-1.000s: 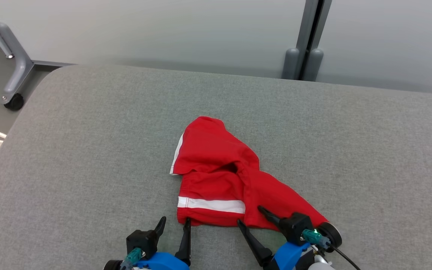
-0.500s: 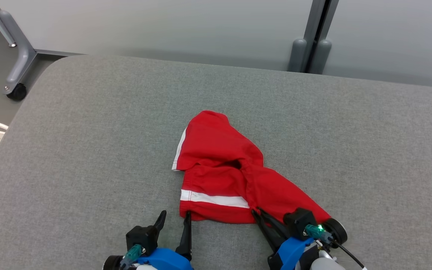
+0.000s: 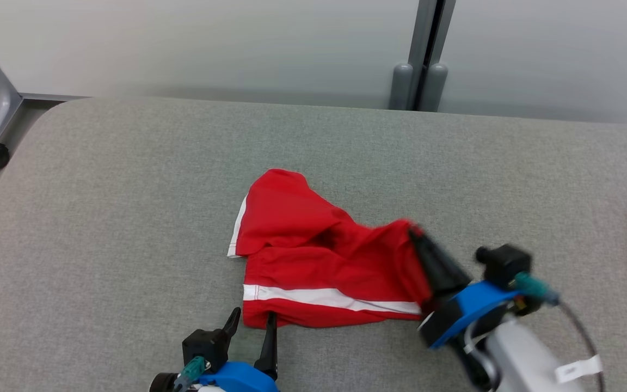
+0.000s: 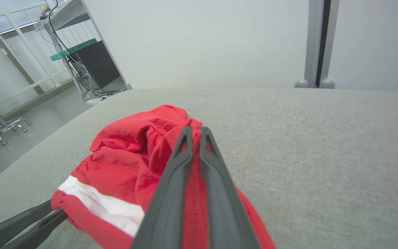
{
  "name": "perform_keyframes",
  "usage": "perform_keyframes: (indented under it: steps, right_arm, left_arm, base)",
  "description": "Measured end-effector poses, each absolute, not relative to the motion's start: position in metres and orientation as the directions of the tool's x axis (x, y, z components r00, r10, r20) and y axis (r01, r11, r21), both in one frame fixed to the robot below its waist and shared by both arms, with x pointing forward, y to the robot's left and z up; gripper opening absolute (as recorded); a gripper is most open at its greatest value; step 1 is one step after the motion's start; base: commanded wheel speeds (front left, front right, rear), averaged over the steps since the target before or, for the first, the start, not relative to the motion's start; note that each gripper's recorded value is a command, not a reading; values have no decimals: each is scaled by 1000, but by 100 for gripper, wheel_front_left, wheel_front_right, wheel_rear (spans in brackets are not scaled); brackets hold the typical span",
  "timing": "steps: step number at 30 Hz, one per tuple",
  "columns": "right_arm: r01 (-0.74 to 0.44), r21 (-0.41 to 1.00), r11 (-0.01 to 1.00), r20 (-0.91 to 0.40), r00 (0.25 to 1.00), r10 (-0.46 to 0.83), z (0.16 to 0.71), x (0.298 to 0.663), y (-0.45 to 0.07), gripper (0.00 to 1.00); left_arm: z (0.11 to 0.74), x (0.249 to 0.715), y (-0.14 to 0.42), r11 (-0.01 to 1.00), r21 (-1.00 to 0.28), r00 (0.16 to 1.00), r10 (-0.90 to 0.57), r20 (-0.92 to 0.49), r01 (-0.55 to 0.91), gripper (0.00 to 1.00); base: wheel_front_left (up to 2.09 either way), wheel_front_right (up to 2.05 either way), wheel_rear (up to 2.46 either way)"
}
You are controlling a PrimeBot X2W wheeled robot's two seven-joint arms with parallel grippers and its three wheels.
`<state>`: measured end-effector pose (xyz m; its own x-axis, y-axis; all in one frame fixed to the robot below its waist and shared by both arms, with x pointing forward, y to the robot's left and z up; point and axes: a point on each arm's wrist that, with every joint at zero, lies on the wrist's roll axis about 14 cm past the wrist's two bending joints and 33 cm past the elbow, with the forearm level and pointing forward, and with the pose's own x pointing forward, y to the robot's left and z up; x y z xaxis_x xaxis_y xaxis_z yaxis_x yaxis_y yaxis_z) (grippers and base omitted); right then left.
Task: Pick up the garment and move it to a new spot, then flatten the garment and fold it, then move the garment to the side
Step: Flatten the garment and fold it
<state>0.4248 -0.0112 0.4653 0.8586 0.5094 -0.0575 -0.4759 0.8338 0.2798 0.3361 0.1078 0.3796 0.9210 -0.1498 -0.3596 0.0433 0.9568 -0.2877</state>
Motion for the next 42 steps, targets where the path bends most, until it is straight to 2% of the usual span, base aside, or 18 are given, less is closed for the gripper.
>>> perform_keyframes:
  steps: [3, 6, 7, 8, 12, 17, 21, 31, 42]
  right_arm:
    - [-395, 241, 887, -33, 910, 414, 477, 451, -52, 0]
    - [-321, 182, 929, -80, 937, 339, 466, 467, -88, 0]
    - [-297, 169, 940, -94, 944, 315, 464, 473, -97, 39]
    - [-288, 128, 949, -105, 948, 301, 462, 478, -106, 100]
    - [-212, 31, 977, -144, 966, 214, 458, 499, -143, 100]
    - [-101, 43, 994, -73, 992, 104, 480, 508, -171, 100]
    - [-88, 46, 995, -40, 995, 90, 485, 487, -171, 100]
    - [-81, 97, 992, -92, 992, 90, 457, 407, -169, 100]
    - [-111, 124, 986, -73, 990, 120, 461, 375, -158, 100]
  left_arm:
    - [378, 337, 104, 956, -288, 917, -162, -364, 55, 100]
    - [376, 337, 102, 955, -292, 913, -169, -370, 58, 100]
    - [376, 337, 101, 954, -293, 912, -171, -372, 60, 100]
    - [375, 337, 100, 954, -292, 911, -176, -373, 65, 100]
    - [375, 340, 100, 955, -289, 910, -176, -375, 66, 100]
    - [378, 343, 103, 958, -281, 917, -162, -364, 58, 100]
    - [396, 353, 109, 966, -253, 943, -134, -305, 55, 100]
    - [412, 346, 120, 974, -225, 965, -91, -245, 35, 100]
    - [431, 345, 119, 981, -183, 979, -103, -177, 70, 100]
  base:
    - [0, 0, 0]
    - [0, 0, 0]
    - [0, 0, 0]
    - [0, 0, 0]
    - [0, 0, 0]
    - [0, 0, 0]
    - [0, 0, 0]
    - [0, 0, 0]
    - [0, 0, 0]
